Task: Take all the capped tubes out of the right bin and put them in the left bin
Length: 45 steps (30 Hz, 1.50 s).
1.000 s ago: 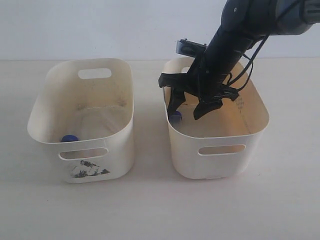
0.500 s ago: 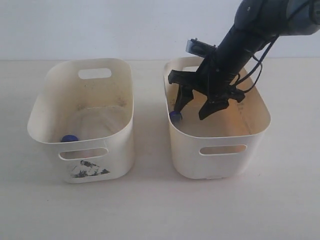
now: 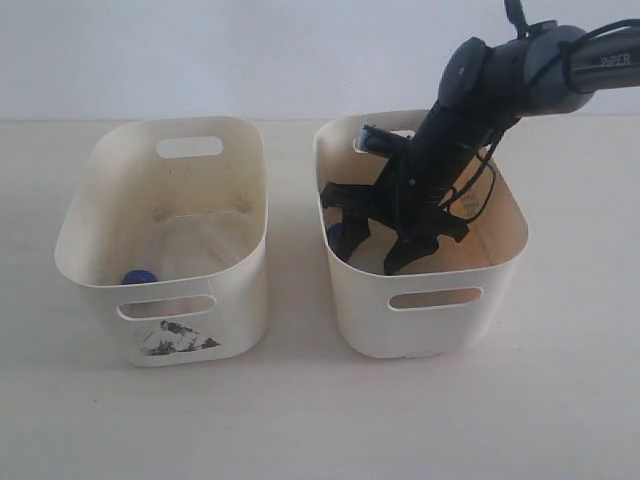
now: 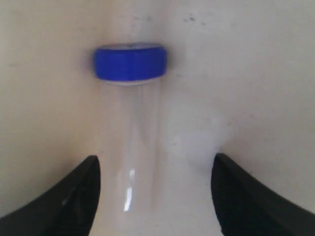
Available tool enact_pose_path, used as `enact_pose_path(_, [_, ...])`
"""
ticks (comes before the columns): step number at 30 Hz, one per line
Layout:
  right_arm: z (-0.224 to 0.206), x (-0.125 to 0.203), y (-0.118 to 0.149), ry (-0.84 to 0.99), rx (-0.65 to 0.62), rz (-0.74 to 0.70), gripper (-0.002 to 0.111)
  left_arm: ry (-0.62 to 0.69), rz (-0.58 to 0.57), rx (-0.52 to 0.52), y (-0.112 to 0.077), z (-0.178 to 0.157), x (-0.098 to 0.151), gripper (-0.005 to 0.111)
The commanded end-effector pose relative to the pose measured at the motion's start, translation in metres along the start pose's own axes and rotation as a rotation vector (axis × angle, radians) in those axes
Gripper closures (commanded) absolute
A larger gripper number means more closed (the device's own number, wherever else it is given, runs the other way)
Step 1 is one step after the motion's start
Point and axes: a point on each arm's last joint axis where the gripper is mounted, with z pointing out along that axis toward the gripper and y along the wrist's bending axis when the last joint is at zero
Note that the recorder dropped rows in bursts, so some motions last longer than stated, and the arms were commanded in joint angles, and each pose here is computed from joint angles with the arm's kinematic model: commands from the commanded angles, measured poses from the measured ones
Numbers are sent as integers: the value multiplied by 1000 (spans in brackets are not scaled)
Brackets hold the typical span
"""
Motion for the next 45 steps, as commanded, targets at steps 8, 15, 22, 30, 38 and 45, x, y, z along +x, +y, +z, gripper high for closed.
enact_pose_path(8, [22,-1,-13,4,149,31,47,-21,-13,-1,0,-1,-3,102])
enact_pose_path(15, [21,-2,-18,-18,212,54,69,-21,-13,-1,0,-1,-3,102])
enact_pose_path(22, [21,-3,-19,-28,219,49,75,-21,-13,-1,0,-1,-3,102])
enact_pose_path(30, [20,-7,-22,-72,259,43,108,-21,-13,-1,0,-1,-3,102])
enact_pose_path(38, [-24,-8,-6,-159,260,26,108,-21,-13,-1,0,-1,-3,102])
enact_pose_path(45, [-110,5,28,-365,225,-56,108,-21,-13,-1,0,-1,-3,102])
